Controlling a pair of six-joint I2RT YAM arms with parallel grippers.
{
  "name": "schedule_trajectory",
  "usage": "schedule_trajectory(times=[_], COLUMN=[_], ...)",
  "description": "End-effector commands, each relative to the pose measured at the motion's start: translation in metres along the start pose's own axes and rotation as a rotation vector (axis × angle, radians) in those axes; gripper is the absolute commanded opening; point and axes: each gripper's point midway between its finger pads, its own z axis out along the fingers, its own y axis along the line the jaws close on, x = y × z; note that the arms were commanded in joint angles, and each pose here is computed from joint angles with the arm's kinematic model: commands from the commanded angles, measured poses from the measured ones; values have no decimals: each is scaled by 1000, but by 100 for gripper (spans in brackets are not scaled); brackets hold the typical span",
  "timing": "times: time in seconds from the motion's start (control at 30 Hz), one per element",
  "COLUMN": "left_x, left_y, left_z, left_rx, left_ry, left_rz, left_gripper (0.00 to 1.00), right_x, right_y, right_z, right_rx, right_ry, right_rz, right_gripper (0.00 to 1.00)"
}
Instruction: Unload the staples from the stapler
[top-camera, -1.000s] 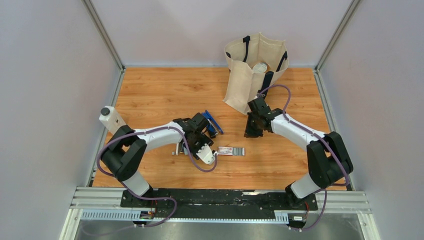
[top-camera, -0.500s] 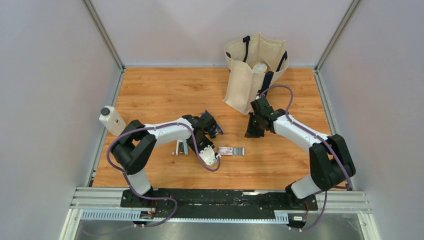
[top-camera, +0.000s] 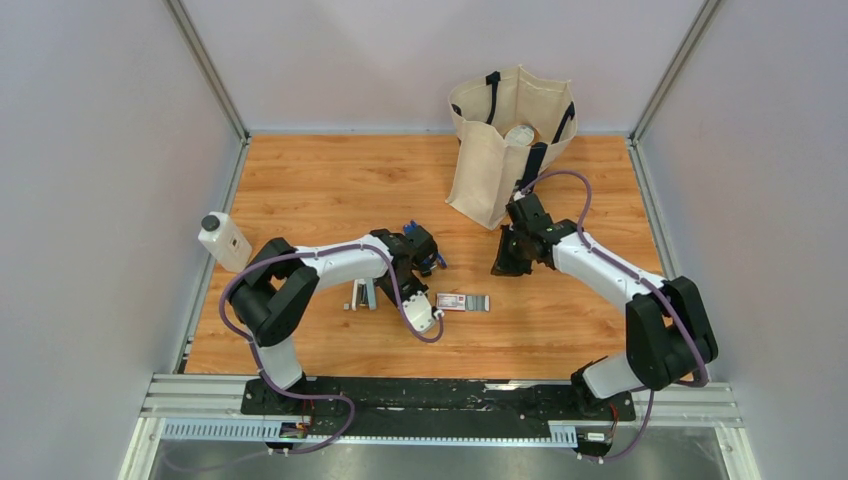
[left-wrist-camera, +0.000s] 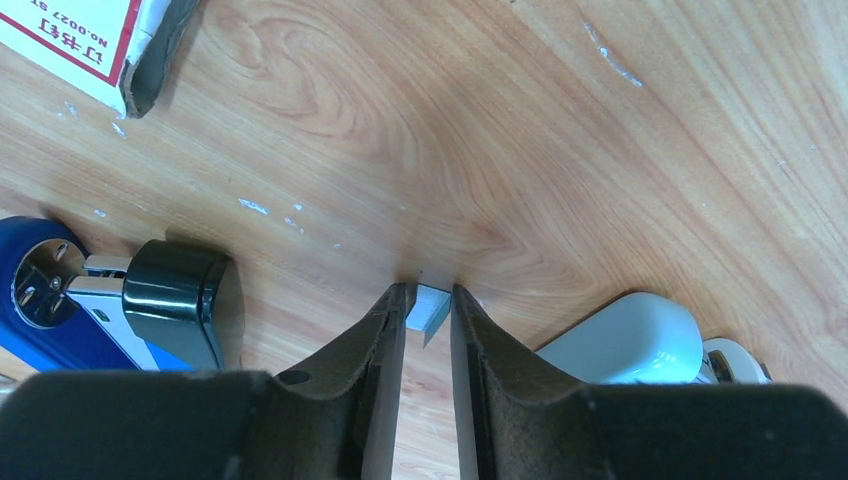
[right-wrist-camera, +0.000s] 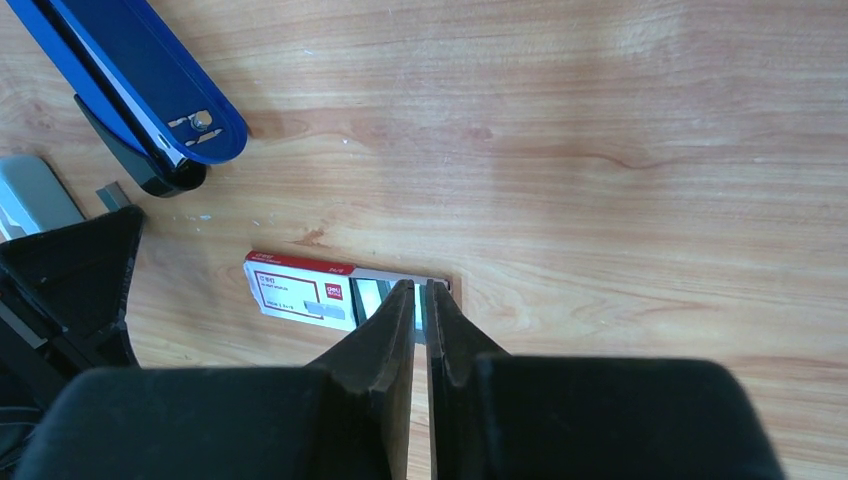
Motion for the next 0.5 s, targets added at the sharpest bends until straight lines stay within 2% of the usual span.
schedule_trajectory(times=[0.0, 0.27, 0.47], left_x=[-7, -28, -52], left_y=[9, 31, 36], left_z=[3, -29, -83], left_rx=[-19, -145, -239], left_ry=[-19, -53, -189], left_rz=[1, -120, -311], left_gripper=[31, 25, 27], right_x=[-4, 2, 8], right_y=[6, -8, -22], right_z=[-13, 2, 20], right_rx=[-38, 21, 78], right_ry=[-27, 3, 31], right_rz=[-13, -31, -44], right_gripper=[11, 12, 13])
